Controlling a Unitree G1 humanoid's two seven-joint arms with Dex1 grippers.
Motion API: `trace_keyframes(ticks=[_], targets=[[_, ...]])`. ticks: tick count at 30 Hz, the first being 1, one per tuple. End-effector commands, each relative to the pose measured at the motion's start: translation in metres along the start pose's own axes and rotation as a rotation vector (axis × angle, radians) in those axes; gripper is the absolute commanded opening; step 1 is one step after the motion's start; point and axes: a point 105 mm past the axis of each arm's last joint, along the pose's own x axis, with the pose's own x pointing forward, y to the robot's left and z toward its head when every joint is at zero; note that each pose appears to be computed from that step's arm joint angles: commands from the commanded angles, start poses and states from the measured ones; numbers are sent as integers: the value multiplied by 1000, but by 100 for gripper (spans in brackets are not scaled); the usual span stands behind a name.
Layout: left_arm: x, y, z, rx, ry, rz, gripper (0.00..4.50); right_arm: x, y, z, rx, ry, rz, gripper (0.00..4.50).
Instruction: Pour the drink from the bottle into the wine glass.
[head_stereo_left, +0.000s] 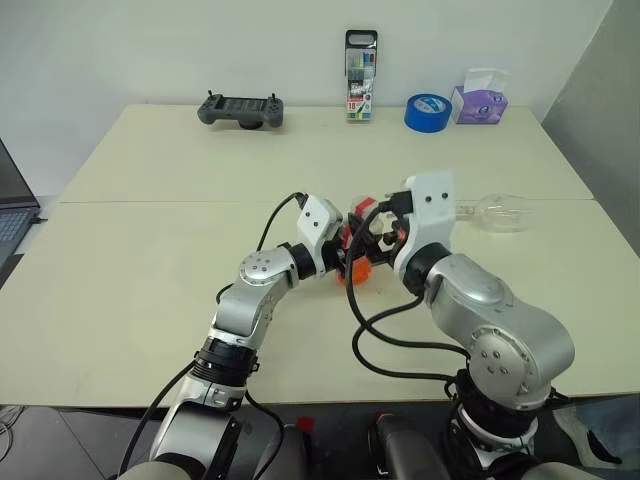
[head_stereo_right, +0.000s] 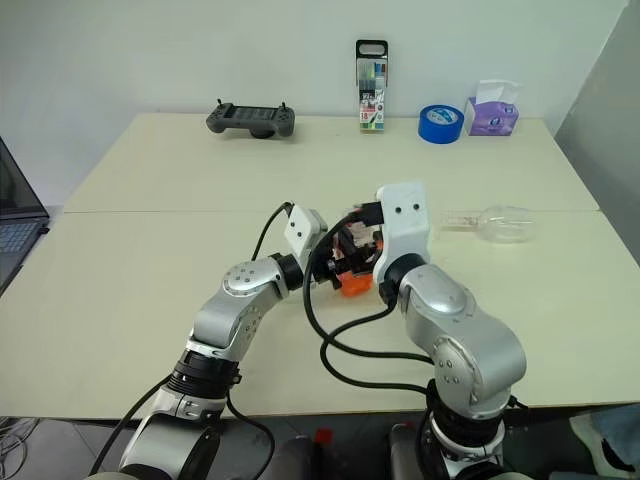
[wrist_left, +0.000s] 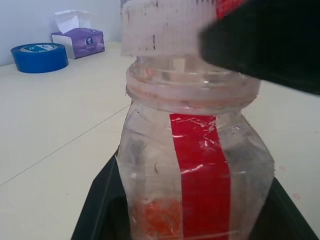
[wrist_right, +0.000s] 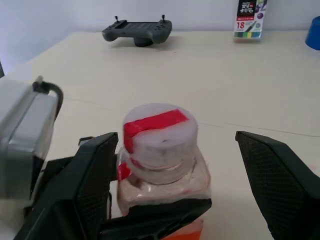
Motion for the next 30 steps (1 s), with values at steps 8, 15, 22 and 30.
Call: trace_keyframes(ticks=[8, 15, 22, 30], targets=[[3, 1, 27, 59, -84, 5, 169, 10, -3, 13, -17, -18, -29, 341], [0, 4, 24, 55, -79, 21, 169, 8, -13, 9, -26, -4, -64, 155], [-23, 77, 11, 48, -57, 369, 169, -6, -55, 42, -46, -155, -98, 155], [-57, 120, -5, 65, -20, 536, 169, -19, -41, 65, 11, -276, 106, 226]])
